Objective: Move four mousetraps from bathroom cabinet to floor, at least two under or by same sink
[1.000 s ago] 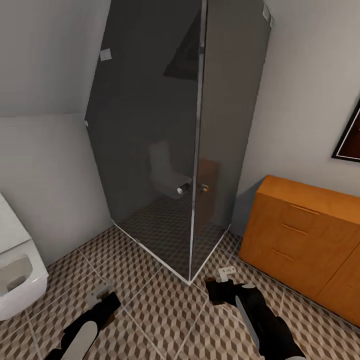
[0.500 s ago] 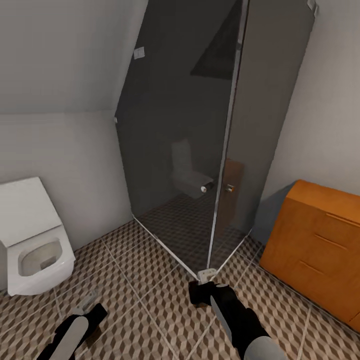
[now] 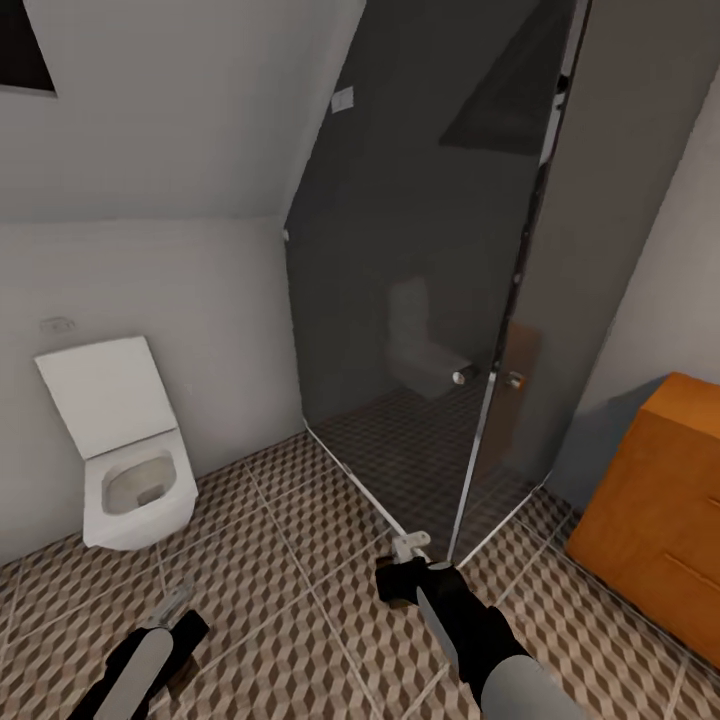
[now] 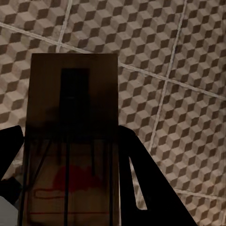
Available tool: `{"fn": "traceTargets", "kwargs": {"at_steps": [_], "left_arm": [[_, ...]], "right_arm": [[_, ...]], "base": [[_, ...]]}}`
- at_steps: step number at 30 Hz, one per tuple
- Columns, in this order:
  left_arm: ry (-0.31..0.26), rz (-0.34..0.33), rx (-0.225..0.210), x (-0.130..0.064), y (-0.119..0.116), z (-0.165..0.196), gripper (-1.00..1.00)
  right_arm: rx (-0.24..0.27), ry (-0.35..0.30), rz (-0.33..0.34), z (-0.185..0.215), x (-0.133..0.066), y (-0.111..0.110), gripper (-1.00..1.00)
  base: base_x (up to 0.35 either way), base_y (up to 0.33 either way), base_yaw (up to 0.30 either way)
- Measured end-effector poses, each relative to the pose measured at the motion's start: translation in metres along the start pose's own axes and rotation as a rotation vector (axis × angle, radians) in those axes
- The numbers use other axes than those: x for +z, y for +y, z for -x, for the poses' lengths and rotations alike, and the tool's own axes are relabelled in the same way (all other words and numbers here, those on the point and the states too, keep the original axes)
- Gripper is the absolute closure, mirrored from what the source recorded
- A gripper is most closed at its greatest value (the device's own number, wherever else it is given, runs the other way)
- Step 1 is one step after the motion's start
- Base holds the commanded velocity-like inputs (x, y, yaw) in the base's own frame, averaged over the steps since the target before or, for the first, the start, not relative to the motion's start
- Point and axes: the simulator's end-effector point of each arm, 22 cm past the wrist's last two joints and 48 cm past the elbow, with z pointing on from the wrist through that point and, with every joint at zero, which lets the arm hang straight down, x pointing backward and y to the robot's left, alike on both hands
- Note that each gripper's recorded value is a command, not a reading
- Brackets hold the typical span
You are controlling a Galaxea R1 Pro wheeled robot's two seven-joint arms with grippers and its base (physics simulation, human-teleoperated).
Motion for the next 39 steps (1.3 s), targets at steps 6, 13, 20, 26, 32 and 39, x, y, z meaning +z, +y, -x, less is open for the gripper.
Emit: {"fn": "traceTargets", "kwargs": {"at_steps": [6, 13, 20, 26, 32, 39], "left_arm": [[-0.049, -0.127, -0.007, 0.003, -0.058, 0.038, 1.00], [-0.095, -0.142, -0.001, 0.000, -0.046, 0.042, 1.00], [-0.166, 0.001, 0.124, 0.018, 0.012, 0.064, 1.00], [-0.122, 0.077, 0.190, 0.050, 0.032, 0.051, 1.00], [-0.059, 0.033, 0.244, 0.077, 0.037, 0.028, 1.00], [-0.025, -0.018, 0.245, 0.094, 0.037, 0.015, 1.00]], "right_arm": [[-0.022, -0.121, 0.064, 0.048, -0.006, 0.011, 1.00], [-0.064, -0.243, 0.216, 0.075, -0.024, 0.043, 1.00], [-0.063, -0.219, 0.168, 0.025, 0.011, 0.033, 1.00], [-0.044, -0.203, 0.040, -0.003, 0.031, 0.005, 1.00], [-0.036, -0.211, -0.005, -0.009, 0.039, -0.008, 1.00], [-0.027, -0.233, -0.058, -0.004, 0.043, -0.022, 1.00]], "base": [[0.000, 0.000, 0.292], [0.000, 0.000, 0.206], [0.000, 0.000, 0.030], [0.000, 0.000, 0.003], [0.000, 0.000, 0.000], [0.000, 0.000, 0.000]]}}
